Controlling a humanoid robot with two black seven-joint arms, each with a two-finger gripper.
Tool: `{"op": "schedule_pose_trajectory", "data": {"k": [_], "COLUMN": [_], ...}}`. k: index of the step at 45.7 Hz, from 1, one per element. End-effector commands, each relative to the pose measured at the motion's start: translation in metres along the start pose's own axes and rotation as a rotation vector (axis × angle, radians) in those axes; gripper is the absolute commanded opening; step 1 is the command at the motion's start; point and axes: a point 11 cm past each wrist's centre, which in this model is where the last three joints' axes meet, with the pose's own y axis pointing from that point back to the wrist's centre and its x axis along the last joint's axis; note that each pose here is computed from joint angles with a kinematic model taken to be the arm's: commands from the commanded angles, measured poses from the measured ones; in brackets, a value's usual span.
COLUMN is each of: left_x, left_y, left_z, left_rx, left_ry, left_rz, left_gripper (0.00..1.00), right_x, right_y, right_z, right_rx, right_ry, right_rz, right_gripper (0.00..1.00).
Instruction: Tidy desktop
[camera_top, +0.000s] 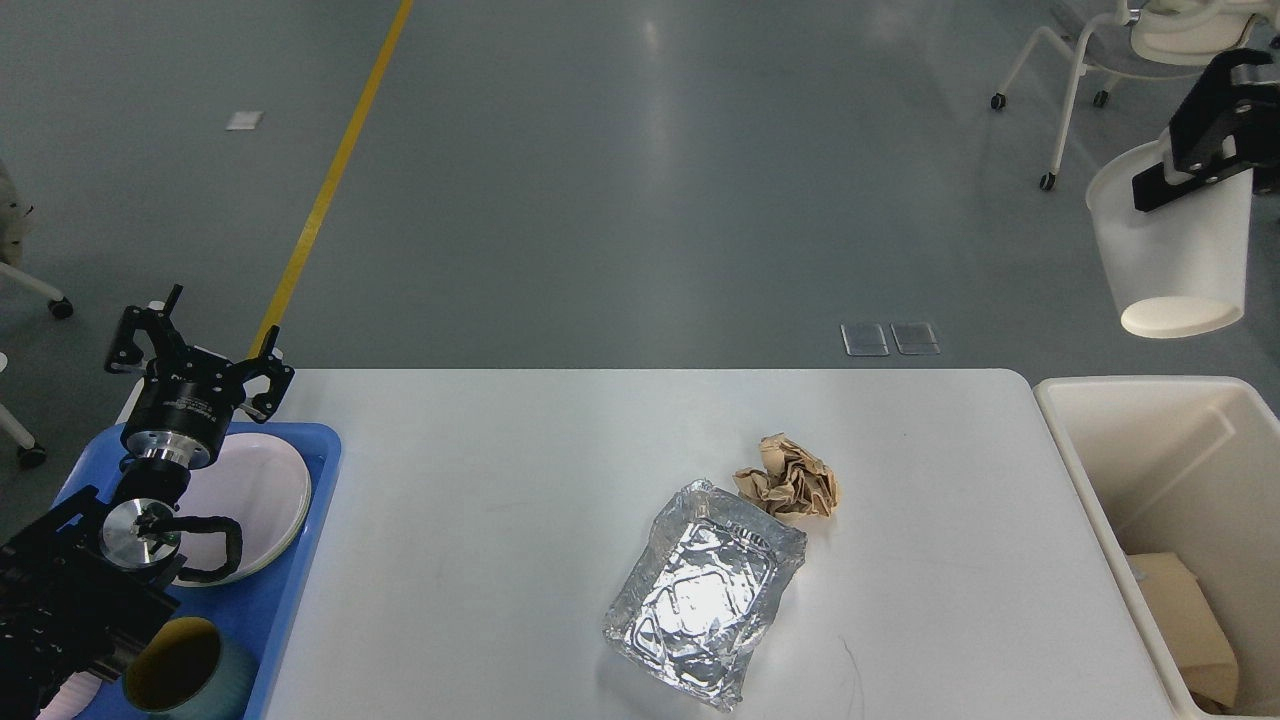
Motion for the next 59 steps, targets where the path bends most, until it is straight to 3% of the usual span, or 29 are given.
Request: {"op": "schedule_pose_trajectory", "data": {"k": [1,9,14,19,23,27,32,35,36,37,38,39,59], "left_x": [0.0,0.0,0.0,0.0,0.0,0.0,0.0,0.0,0.0,0.0,0.0,0.0,0.0], "left_y": [0.0,0.0,0.0,0.0,0.0,0.0,0.0,0.0,0.0,0.0,0.0,0.0,0.0], "left_z": [0.001,0.001,0.0,0.0,0.0,0.0,0.0,0.0,0.0,0.0,0.0,0.0,0.0], "left_rx": [-0.001,-0.001,0.001,0.001,0.001,0.001,0.001,0.001,0.001,0.001,0.001,0.001,0.001], "left_ry": [-0.001,-0.001,-0.002,-0.002,-0.002,-0.002,-0.002,-0.002,-0.002,-0.002,-0.002,-0.002,-0.002], "left_rz": [0.0,0.0,0.0,0.0,0.0,0.0,0.0,0.0,0.0,0.0,0.0,0.0,0.0], "left_gripper": [1.0,1.0,1.0,1.0,1.0,1.0,1.0,1.0,1.0,1.0,1.0,1.0,1.0], "right_x": [-0.005,-0.023,-0.057,-0.112,-0.152,-0.181,-0.219,-0.228,-0.228,-0.228,-0.228,-0.228,-0.218], "right_y": [-0.008,-0.09,-0.147,-0.205,-0.248,-0.291,-0.315,-0.326,-0.328,-0.33,-0.33,-0.331,-0.332], "right_z": [0.03,0.154,0.252,0.318,0.341,0.334,0.336,0.331,0.329,0.328,0.328,0.327,0.321], "right_rx": [-0.083,-0.256,-0.463,-0.601,-0.616,-0.552,-0.535,-0.524,-0.521,-0.518,-0.517,-0.515,-0.495], "right_ry": [-0.011,-0.156,-0.144,-0.051,-0.038,-0.125,-0.199,-0.199,-0.198,-0.199,-0.199,-0.203,-0.204], "right_rz": [-0.03,0.026,0.07,0.075,0.088,0.108,0.092,0.079,0.079,0.079,0.08,0.08,0.092], "right_gripper": [0.0,0.0,0.0,0.0,0.0,0.04,0.08,0.19,0.26,0.45,0.84,1.0,1.0]}}
